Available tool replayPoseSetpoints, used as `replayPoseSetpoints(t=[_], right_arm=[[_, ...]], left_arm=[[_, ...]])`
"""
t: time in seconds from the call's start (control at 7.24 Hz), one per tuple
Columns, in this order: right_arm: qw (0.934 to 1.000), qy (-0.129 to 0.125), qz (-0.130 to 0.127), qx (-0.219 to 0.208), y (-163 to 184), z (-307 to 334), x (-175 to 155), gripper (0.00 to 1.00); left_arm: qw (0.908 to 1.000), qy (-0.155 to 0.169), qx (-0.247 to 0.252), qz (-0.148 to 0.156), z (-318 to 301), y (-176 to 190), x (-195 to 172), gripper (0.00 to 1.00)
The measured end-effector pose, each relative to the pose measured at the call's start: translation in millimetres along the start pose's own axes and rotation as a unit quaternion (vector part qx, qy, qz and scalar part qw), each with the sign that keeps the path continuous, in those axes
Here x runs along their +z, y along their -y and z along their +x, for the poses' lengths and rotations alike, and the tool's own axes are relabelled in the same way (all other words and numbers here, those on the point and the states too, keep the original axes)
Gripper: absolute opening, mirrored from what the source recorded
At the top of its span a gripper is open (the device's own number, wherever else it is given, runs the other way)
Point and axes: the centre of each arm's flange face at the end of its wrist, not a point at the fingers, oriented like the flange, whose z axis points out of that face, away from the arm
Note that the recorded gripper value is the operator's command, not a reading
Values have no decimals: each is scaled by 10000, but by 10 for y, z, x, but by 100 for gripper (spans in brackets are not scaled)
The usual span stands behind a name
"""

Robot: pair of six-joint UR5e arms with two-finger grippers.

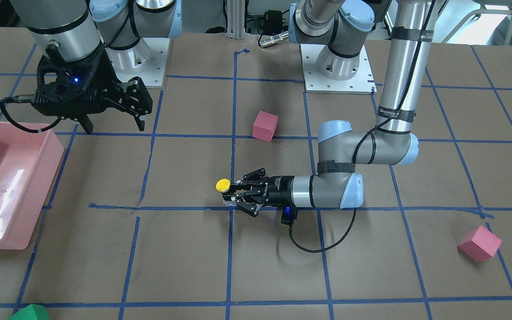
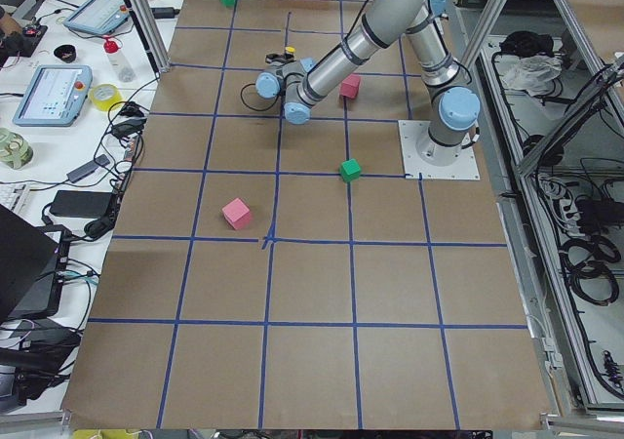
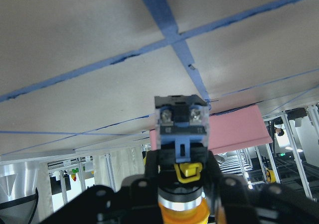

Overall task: Align button upright
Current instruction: 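Rotate the held button with the left gripper to stand it cap-up, then release the upright button and lift the left gripper away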

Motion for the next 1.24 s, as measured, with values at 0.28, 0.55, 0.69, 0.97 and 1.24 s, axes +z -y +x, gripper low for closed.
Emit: replayPoseSetpoints(t=[0.28,0.55,0.69,0.97,1.24], right_arm=[[10000,2,0,0,3,0,3,100],[10000,2,6,-5,2,0,0,100],[10000,2,3,-6,2,0,1,100],[10000,1,-3,-6,1,0,2,100],[10000,1,-8,-5,-2,0,3,100]], left_arm=[[9996,14,-275,-44,-21,64,-24,73],[9990,5,-445,-47,-17,81,-54,92],[9987,15,-502,-29,-17,78,-60,95],[9990,10,-441,59,9,12,-118,96],[9985,39,-169,514,106,-157,-341,100]])
